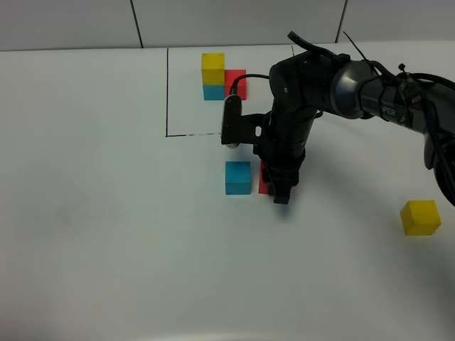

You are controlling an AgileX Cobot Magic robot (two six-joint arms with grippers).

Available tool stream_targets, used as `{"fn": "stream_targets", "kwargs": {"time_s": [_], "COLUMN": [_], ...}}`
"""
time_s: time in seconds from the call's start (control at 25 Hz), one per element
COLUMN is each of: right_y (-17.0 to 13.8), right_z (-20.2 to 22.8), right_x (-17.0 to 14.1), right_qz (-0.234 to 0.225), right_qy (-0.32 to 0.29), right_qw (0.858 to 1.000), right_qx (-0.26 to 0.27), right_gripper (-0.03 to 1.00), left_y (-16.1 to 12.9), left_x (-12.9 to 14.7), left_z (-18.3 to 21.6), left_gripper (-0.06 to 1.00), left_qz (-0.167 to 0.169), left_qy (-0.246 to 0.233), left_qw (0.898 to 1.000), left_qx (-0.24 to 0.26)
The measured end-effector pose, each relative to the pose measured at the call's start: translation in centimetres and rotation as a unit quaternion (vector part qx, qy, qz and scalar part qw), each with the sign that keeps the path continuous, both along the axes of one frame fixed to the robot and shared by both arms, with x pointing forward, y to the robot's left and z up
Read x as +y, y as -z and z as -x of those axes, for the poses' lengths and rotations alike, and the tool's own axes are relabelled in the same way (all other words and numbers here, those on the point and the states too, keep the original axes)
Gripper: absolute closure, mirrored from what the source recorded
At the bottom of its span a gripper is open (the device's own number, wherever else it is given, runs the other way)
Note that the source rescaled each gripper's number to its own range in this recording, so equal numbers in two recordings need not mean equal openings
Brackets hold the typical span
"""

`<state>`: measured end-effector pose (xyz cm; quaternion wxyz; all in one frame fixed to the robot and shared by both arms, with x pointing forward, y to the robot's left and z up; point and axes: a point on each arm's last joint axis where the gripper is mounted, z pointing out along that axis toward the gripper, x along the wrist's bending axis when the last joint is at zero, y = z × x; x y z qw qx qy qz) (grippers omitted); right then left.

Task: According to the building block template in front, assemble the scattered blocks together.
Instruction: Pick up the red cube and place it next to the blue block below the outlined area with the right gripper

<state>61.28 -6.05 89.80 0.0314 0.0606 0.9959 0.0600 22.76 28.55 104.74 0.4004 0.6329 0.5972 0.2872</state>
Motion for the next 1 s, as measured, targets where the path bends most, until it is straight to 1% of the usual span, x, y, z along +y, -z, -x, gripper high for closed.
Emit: {"fn": "stream_targets", "kwargs": {"time_s": [1.0], "right_y": [0.19], "right_z": [0.30], "right_x": [0.76], "right_qz": [-0.001], "right_qy": [-0.028], "right_qw": [1.000], "right_qx": [-0.004], "right_gripper": [0.95], "left_y": [0.00], "left_x": [0.00], "left_z": [0.00], "left_gripper": [-0.02], "left_qz": [0.000], "left_qy": [0.000], "left_qw": [1.000], "left_qx": [0.000]}}
